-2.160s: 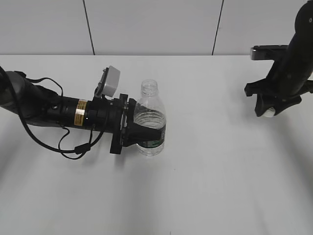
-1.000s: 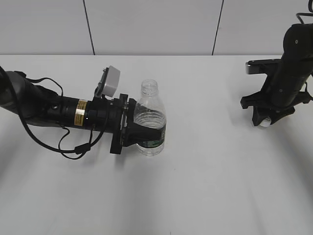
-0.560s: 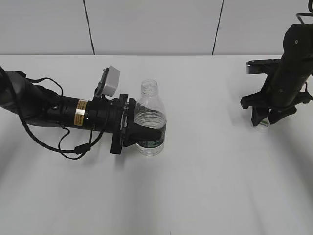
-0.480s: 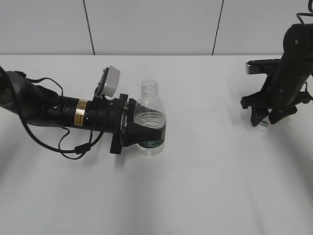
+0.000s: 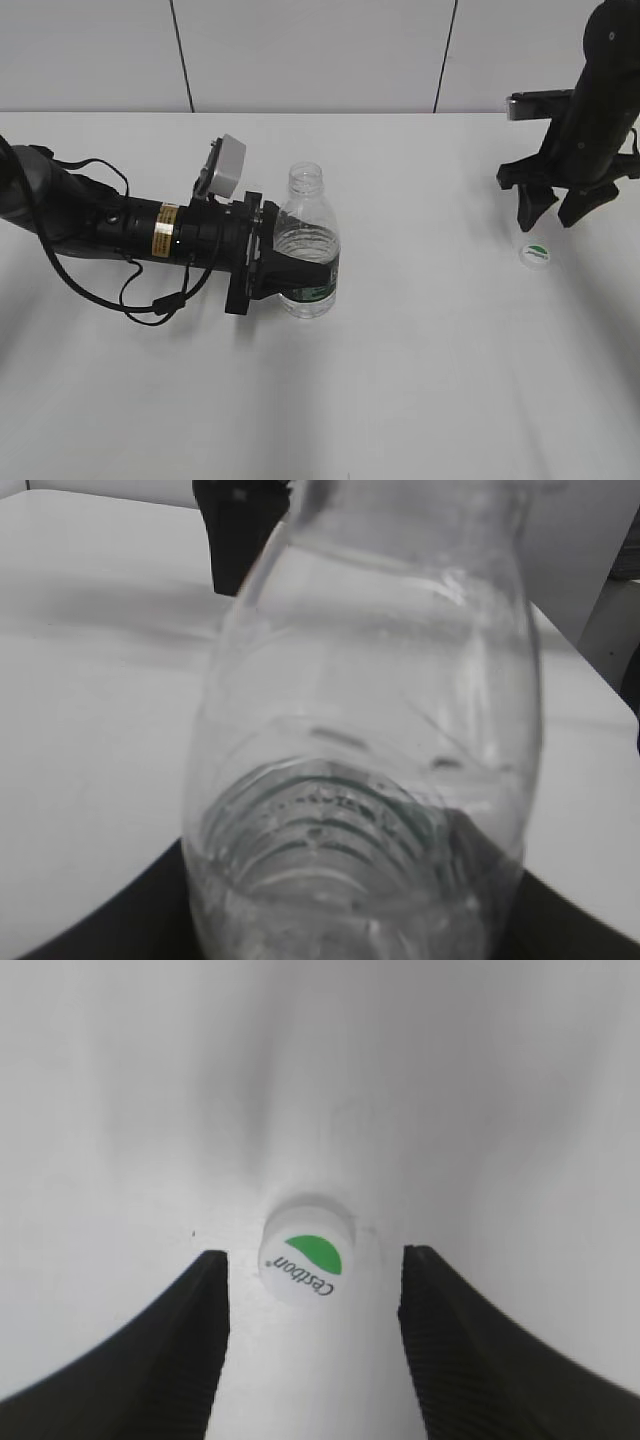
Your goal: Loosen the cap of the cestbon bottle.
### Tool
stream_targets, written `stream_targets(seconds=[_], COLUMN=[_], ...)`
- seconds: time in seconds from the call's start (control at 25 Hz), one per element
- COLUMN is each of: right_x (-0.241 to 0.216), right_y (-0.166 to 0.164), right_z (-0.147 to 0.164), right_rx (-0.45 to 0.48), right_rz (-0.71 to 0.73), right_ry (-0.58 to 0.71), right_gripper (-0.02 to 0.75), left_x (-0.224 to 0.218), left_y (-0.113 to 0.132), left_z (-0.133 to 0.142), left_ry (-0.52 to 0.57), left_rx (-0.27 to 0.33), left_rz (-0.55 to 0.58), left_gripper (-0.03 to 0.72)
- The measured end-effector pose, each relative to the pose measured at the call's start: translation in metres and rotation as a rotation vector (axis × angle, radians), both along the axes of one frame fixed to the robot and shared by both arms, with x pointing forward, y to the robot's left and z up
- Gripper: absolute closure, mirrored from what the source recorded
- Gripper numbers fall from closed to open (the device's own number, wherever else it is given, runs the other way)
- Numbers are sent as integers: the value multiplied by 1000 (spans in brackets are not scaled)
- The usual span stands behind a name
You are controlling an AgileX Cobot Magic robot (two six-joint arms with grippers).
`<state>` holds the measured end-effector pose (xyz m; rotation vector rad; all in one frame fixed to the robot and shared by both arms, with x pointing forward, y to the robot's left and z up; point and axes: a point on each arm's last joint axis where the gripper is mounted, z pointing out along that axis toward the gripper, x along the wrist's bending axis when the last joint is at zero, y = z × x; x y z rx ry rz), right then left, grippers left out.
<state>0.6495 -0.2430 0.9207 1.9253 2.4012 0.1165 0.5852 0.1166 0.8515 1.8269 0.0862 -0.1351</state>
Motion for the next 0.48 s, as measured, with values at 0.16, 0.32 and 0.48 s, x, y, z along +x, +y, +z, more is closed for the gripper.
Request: stream_targets(seconds=[0.16,0.32,0.48], right_x=[10,18,22], right_y=[1,3,3], right_z=[20,34,41], right_rx=[4,9,11], right_rz=[0,0,0], right_ry=[-18,-56,-73], right_gripper=[313,313,313], left_x=[0,1,2], left_y=[0,0,-1], left_z=[0,0,1], left_ry=[0,10,27], left_rx=[0,-3,-8], left_rz=[0,11,30], left_gripper=[312,307,266])
